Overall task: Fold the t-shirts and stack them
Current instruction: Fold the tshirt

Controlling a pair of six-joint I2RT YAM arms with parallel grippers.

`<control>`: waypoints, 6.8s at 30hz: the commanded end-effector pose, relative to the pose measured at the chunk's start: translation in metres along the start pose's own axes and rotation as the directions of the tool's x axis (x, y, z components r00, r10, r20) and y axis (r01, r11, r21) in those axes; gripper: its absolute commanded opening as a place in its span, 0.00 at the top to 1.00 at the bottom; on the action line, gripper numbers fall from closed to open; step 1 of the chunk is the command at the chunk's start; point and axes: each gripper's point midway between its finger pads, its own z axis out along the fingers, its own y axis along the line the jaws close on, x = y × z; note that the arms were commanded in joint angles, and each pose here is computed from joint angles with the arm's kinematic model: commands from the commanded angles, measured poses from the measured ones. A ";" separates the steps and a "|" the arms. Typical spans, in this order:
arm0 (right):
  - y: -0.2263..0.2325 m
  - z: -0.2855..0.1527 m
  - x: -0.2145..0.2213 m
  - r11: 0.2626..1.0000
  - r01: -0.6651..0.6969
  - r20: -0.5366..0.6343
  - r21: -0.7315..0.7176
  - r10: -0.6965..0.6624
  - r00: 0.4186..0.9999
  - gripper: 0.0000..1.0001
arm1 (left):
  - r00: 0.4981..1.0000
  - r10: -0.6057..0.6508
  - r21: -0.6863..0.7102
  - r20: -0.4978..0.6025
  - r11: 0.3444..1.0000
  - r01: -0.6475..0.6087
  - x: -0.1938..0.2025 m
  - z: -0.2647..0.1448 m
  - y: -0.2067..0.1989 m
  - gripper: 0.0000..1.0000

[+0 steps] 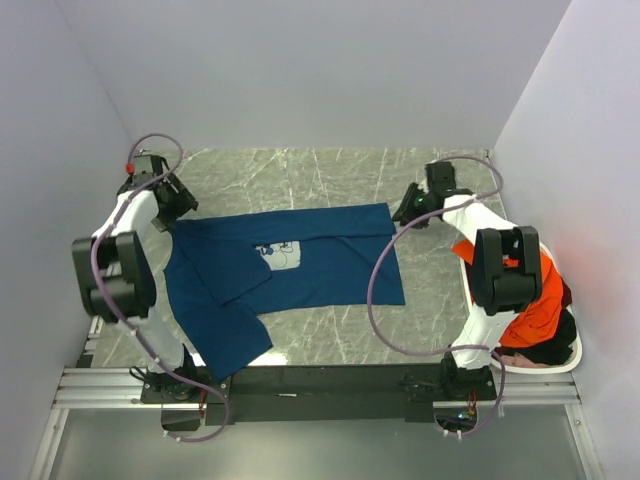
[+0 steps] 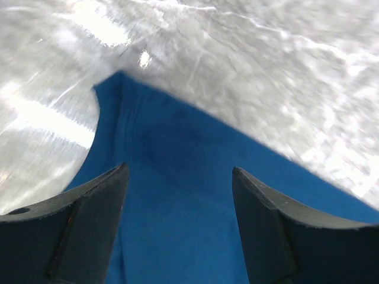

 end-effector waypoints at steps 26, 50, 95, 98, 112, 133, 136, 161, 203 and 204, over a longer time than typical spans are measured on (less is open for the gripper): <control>-0.014 0.024 0.064 0.938 0.226 -0.147 0.261 -0.193 0.970 0.72 | 0.999 0.030 -0.118 -0.018 0.993 -0.032 0.016 0.037 0.026 0.32; 0.007 0.016 0.055 0.944 0.246 -0.131 0.220 -0.221 0.966 0.78 | 0.998 0.042 -0.141 -0.041 0.989 -0.047 0.022 0.047 0.032 0.32; -0.007 0.022 0.046 0.962 0.233 -0.132 0.145 -0.214 0.968 0.75 | 0.998 0.034 -0.172 -0.052 0.984 -0.043 0.023 0.050 0.042 0.33; -0.007 0.025 0.048 0.965 0.221 -0.137 0.138 -0.203 0.970 0.72 | 0.998 0.034 -0.172 -0.051 0.984 -0.042 0.023 0.049 0.041 0.33; -0.004 0.029 0.054 0.970 0.218 -0.158 0.108 -0.200 0.967 0.73 | 0.998 0.033 -0.169 -0.050 0.985 -0.041 0.022 0.048 0.041 0.33; 0.004 0.030 0.056 0.976 0.207 -0.161 0.069 -0.193 0.968 0.80 | 0.998 0.032 -0.165 -0.055 0.986 -0.041 0.023 0.048 0.040 0.33; 0.004 0.031 0.056 0.976 0.205 -0.164 0.074 -0.191 0.968 0.76 | 0.998 0.032 -0.162 -0.053 0.986 -0.040 0.023 0.048 0.040 0.33; -0.029 0.027 0.014 0.917 0.249 -0.090 0.312 -0.232 0.969 1.00 | 0.998 0.037 -0.189 -0.054 0.981 -0.046 0.022 0.048 0.045 0.33; 0.086 0.024 0.029 0.992 0.084 -0.008 -0.095 -0.085 0.996 0.69 | 0.998 0.063 -0.011 0.015 0.998 -0.063 0.033 -0.023 -0.003 0.25; 0.087 0.032 0.027 0.994 0.058 -0.018 -0.090 -0.060 0.998 0.69 | 0.997 0.071 -0.009 0.005 0.997 -0.071 0.037 -0.021 -0.005 0.25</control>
